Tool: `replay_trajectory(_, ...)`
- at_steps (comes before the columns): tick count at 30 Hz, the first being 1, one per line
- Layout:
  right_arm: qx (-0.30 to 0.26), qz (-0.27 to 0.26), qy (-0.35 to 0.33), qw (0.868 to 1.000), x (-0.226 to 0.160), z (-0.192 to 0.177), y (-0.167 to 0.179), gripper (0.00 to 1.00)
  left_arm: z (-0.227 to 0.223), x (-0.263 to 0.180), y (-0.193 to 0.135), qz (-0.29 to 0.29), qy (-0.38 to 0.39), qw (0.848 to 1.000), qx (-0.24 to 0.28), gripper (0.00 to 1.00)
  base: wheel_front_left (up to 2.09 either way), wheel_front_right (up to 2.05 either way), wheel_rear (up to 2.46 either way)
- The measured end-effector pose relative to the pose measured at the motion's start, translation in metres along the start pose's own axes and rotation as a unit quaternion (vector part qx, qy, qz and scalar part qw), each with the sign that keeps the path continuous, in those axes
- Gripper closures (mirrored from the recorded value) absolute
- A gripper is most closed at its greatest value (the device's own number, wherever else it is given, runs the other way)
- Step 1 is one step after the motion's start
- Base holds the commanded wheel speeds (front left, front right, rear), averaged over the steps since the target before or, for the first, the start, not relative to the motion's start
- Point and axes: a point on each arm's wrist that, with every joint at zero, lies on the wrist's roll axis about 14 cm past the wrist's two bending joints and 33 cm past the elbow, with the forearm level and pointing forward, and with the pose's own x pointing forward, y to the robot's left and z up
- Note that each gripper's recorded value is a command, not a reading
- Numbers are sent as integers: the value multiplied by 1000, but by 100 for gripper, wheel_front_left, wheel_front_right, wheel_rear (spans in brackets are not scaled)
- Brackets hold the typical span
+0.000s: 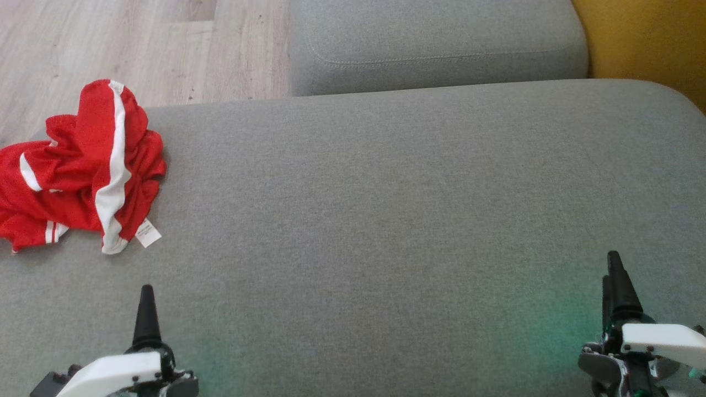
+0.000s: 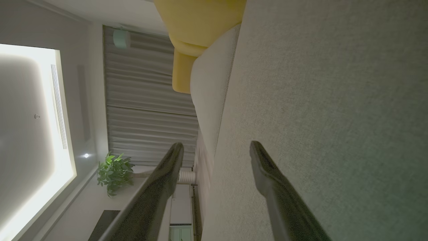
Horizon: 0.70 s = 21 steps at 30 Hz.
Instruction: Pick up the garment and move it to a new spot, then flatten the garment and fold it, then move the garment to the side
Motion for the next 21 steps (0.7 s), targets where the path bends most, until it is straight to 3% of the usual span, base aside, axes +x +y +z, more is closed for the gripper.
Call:
replay_trajectory(10, -75, 18, 8, 997, 1, -8, 12, 0, -6, -1, -7, -8, 6, 997, 76, 0, 0, 0, 0)
replay_trajectory(21, -168, 26, 20, 985, -4, -19, 13, 0, -14, -5, -12, -19, 10, 984, 176, 0, 0, 0, 0)
